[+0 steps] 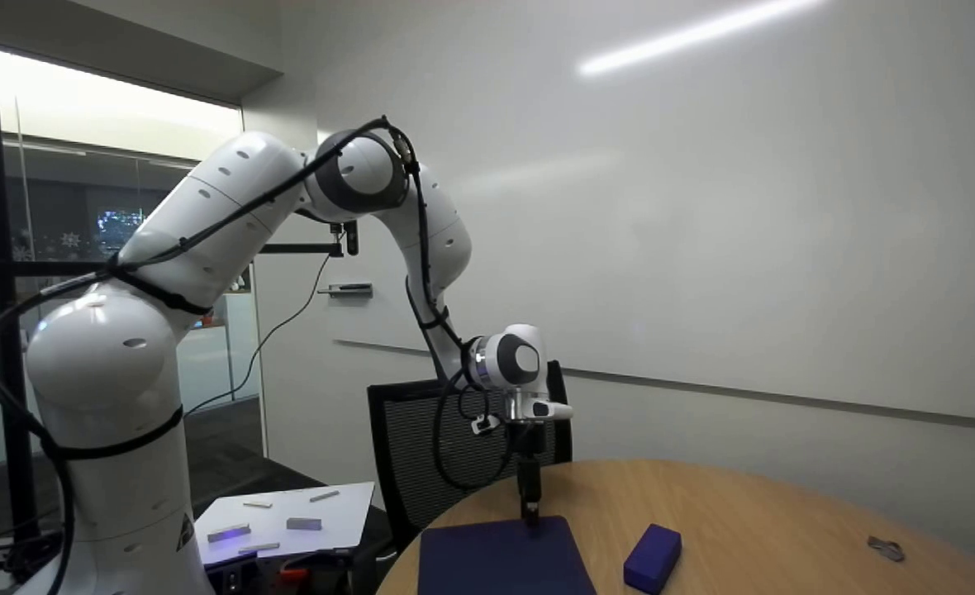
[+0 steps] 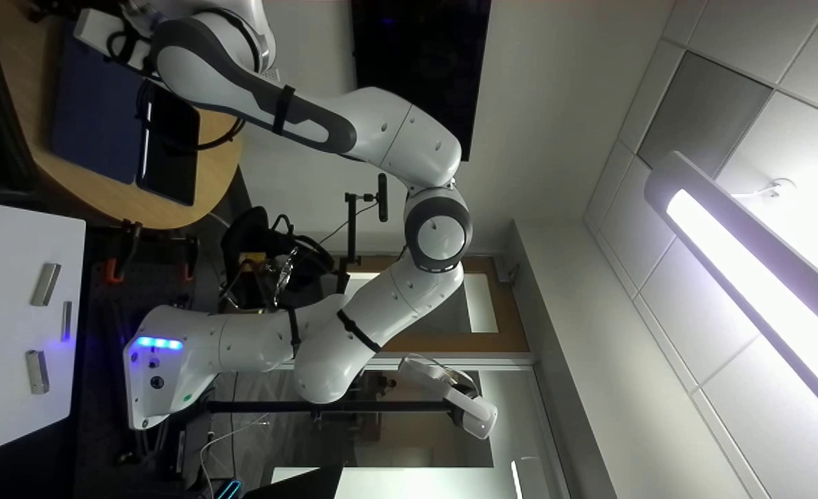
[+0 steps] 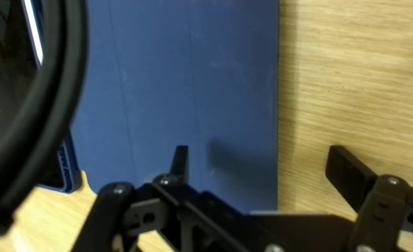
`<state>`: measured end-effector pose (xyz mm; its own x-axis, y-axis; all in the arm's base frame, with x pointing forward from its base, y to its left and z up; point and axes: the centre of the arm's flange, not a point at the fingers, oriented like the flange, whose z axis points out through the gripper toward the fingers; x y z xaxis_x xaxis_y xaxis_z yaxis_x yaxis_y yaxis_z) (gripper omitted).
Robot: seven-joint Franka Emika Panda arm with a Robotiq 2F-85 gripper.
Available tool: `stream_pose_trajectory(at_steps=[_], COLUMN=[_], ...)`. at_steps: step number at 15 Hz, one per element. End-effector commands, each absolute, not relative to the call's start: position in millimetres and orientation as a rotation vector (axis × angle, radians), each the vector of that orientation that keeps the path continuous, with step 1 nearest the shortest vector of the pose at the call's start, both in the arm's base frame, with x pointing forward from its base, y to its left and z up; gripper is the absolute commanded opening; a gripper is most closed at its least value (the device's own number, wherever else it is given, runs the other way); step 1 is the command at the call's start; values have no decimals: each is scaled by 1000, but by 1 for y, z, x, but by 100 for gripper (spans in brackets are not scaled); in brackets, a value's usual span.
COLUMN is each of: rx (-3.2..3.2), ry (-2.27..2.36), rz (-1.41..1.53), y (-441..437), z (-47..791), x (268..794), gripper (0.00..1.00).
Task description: Close the lid on the tablet and place the blue box on top of it
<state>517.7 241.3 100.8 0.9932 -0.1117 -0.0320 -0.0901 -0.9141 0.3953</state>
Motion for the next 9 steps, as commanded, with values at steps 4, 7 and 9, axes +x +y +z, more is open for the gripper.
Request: stream_pose_trajectory(at_steps=[4,7,9], rx=[2711,2708,2704], ry=[-225,-234,-234], rz=[-49,-55,-59], y=[230,226,225], z=[100,99,97], x=[533,536,536], gripper=[100,100,100])
